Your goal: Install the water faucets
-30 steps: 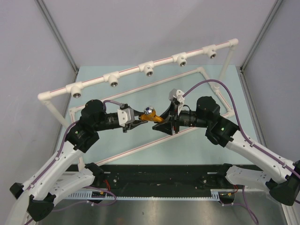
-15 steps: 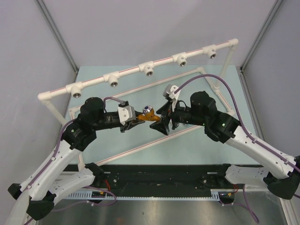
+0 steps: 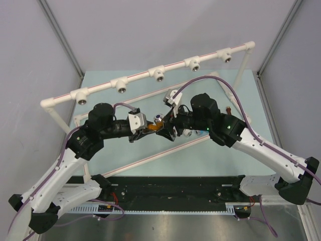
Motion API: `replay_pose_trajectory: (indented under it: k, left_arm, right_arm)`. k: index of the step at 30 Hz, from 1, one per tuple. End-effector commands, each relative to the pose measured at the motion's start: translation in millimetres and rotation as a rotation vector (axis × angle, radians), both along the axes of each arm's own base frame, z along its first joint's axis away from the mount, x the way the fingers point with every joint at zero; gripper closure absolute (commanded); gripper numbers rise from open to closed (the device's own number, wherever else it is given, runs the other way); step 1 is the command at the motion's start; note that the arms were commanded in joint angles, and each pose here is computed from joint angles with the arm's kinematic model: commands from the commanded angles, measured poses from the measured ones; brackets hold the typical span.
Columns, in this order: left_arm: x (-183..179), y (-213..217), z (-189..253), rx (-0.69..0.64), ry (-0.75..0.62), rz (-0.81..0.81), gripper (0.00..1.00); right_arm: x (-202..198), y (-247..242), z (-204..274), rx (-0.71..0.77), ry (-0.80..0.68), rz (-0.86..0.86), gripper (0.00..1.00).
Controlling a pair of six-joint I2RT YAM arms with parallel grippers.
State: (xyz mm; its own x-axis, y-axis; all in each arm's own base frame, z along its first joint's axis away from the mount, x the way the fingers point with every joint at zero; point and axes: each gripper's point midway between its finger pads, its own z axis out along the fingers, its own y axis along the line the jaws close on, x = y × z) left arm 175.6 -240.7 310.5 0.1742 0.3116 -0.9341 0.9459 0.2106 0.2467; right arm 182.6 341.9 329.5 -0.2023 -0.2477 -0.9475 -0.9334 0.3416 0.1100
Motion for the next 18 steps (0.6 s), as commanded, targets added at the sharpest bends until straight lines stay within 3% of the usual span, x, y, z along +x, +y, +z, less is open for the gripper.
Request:
replay_pose_trajectory:
  k: [1, 5, 8, 9, 12, 15, 16, 18]
  left_arm:
    - [-3.5, -2.8, 25.3, -0.026, -0.082, -0.043, 1.0]
    - [-3.2, -3.0, 24.7, -0.022, -0.078, -0.04, 1.0]
    - [-0.8, -1.6, 26.7, -0.022, -0.084, -0.025, 1.0]
    - [-0.6, -1.5, 26.3, -0.02, -0.084, -0.022, 1.0]
    - [2.7, -0.8, 26.8, -0.017, -0.076, -0.002, 1.0]
    - [9.7, 1.8, 39.9, -0.048, -0.073, 0.057, 0.69]
    - [10.4, 2.2, 49.7, -0.07, -0.071, 0.073, 0.53]
    - [16.4, 4.1, 61.7, -0.09, -0.08, 0.111, 0.41]
  right_arm:
    - [3.6, 1.6, 17.9, 0.013, -0.034, -0.012, 0.36]
    - [3.2, 3.4, 15.1, -0.002, -0.026, -0.012, 0.49]
    - [5.2, 0.9, 13.5, -0.009, -0.02, -0.028, 0.67]
    - [5.4, 0.7, 13.2, -0.009, -0.015, -0.033, 0.79]
    - [7.1, -3.9, 18.2, 0.006, -0.009, -0.051, 1.0]
    - [15.3, -14.1, 20.1, 0.004, -0.008, -0.105, 1.0]
    - [21.9, -21.7, 17.9, 0.003, 0.018, -0.144, 1.0]
    - [26.2, -34.0, 23.9, 0.025, 0.031, -0.183, 1.0]
